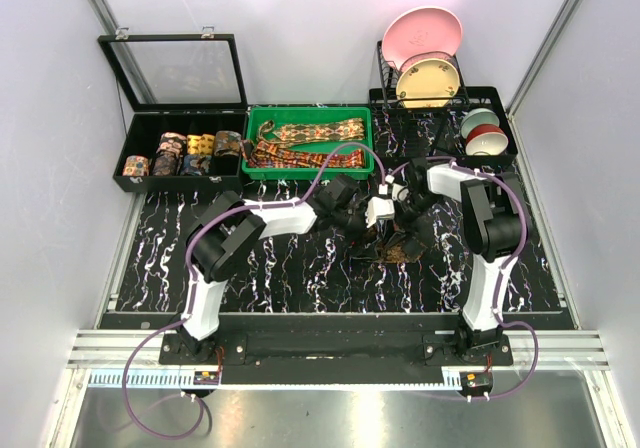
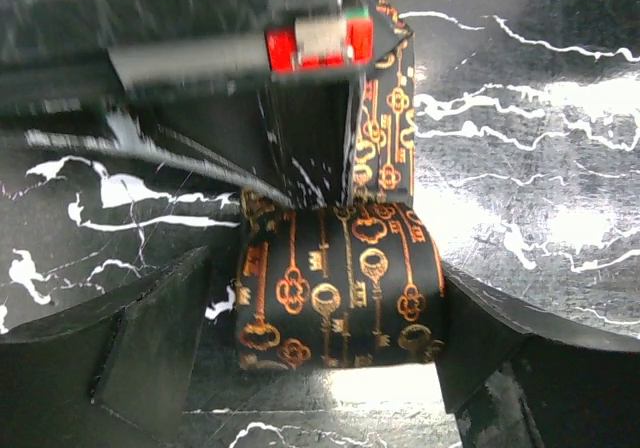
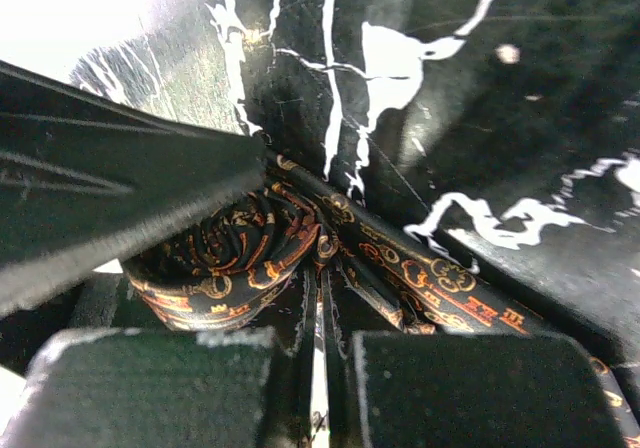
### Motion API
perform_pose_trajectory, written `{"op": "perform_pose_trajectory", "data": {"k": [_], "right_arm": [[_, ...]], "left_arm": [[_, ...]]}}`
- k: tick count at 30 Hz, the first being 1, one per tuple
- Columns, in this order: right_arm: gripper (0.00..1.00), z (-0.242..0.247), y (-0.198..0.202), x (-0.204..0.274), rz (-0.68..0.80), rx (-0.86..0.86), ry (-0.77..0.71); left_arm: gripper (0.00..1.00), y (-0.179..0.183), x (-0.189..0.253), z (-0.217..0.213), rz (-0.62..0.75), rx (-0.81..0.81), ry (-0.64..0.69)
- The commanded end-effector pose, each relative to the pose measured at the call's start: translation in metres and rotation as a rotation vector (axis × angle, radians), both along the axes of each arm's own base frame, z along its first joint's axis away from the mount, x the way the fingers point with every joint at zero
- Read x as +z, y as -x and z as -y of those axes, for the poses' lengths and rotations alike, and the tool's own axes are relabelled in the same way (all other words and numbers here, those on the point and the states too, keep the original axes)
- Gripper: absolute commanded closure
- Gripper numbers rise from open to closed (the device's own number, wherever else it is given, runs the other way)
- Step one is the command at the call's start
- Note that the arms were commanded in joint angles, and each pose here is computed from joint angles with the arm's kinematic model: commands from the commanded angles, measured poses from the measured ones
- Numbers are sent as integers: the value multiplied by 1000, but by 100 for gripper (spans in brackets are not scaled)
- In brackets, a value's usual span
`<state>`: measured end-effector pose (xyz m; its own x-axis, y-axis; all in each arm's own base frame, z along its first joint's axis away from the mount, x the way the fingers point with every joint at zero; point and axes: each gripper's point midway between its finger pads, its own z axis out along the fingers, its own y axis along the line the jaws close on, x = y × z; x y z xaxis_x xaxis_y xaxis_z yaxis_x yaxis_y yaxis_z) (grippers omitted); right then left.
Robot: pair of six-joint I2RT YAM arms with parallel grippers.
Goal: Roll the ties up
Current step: Roll the tie at the center of the board.
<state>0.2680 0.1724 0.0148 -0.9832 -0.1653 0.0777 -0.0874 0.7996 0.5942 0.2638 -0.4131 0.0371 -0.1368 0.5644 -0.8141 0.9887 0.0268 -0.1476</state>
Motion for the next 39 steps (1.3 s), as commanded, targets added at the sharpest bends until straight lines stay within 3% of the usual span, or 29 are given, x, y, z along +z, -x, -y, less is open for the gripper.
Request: {"op": "perform_pose_trajectory", "data": {"k": [1,3,4,7,9,10,11,13,14,21,24,28,32,39], "right_arm": [[100,16,0,-24,21,57,131],[100,15,-1,-25,18,56,130],[100,15,-1,-24,18,54,127],[100,12,-3,-22,13,52,108],[100,5,-6,-13,11,51,61],[95,3,-9,-8,16,46,43],[84,5,-12,-1,16,32,38],[78,3,-16,16,32,23,-11],[70,8,-18,23,26,-5,-23],[55,13,-6,52,1,-58,-131],[62,18,6,39,-74,-74,-93],[82,25,-1,20,-63,-45,-28],[89,23,-10,3,-51,-10,20],[89,28,-6,-20,-85,23,123]], "left_arm": [[17,6,3,12,-1,-32,68],[25,8,-2,12,-6,-38,67],[37,10,-7,11,-13,-44,58],[56,16,-18,1,-5,-57,11],[59,22,-28,-8,37,-81,-39],[63,21,-34,-16,54,-60,-88],[66,23,-37,-19,70,-62,-118],[67,22,-50,-33,92,-45,-208],[69,22,-53,-35,103,-40,-234],[67,20,-66,-51,136,-32,-374],[67,20,-67,-51,139,-35,-387],[68,23,-62,-45,92,-19,-373],[68,20,-53,-36,47,0,-320],[67,8,-34,-24,30,33,-239]]}}
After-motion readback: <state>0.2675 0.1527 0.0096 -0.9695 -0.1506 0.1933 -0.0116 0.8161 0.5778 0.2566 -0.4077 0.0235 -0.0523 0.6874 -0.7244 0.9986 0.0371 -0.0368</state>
